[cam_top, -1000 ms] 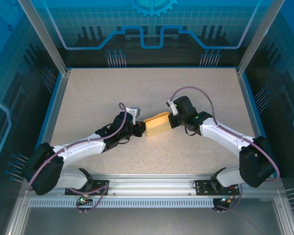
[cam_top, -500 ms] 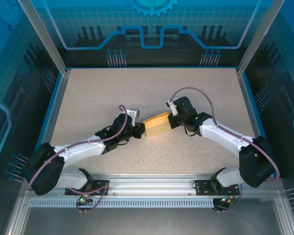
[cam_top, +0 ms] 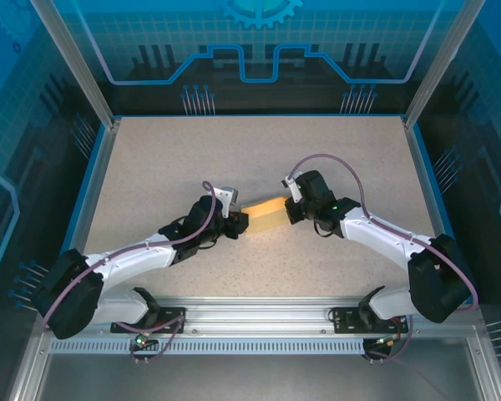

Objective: Fold the paper box

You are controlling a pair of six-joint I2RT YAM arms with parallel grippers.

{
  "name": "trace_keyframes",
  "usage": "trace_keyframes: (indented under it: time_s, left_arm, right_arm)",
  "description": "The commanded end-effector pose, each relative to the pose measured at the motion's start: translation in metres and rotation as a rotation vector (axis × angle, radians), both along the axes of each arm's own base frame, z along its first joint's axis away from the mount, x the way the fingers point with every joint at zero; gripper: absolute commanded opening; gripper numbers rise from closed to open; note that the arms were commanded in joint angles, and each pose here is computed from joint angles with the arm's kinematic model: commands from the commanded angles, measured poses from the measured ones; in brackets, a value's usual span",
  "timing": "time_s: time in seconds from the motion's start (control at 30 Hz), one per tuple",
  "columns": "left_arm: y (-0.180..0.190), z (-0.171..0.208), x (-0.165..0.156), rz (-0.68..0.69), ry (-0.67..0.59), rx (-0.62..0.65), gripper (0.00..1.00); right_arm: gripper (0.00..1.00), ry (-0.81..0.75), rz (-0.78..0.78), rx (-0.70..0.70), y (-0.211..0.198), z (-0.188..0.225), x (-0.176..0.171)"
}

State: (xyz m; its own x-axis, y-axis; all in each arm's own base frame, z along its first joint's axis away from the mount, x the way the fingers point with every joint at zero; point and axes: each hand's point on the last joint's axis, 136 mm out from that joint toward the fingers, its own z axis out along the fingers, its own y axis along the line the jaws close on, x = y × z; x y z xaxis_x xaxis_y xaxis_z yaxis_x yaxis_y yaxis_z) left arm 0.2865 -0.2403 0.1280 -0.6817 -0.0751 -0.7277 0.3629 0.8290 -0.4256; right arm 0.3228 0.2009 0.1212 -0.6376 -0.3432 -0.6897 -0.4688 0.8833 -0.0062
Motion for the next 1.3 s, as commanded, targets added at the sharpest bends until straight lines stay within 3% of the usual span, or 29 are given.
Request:
trace_keyframes:
  time_s: [0.0, 0.27, 0.47, 0.8, 1.27]
  left_arm:
    - [0.004, 0.009, -0.007, -0.022, -0.035, 0.018, 0.37]
    - [0.022, 0.033, -0.001, 0.031, -0.14, 0.061, 0.49]
    - [0.012, 0.054, 0.015, -0.008, -0.166, 0.046, 0.55]
    - [-0.02, 0.042, 0.041, -0.137, -0.055, 0.071, 0.51]
    - [-0.044, 0.02, 0.042, -0.241, 0.031, 0.068, 0.39]
  right_arm:
    - [0.01, 0.035, 0.043, -0.012, 0.004, -0.009, -0.014]
    - [0.01, 0.031, 0.047, -0.012, 0.005, -0.008, -0.014]
    - [0.01, 0.026, 0.048, -0.015, 0.005, -0.006, -0.014]
    - [0.01, 0.023, 0.054, -0.025, 0.005, -0.008, -0.013]
    - [0.02, 0.023, 0.063, -0.028, 0.007, -0.008, -0.01]
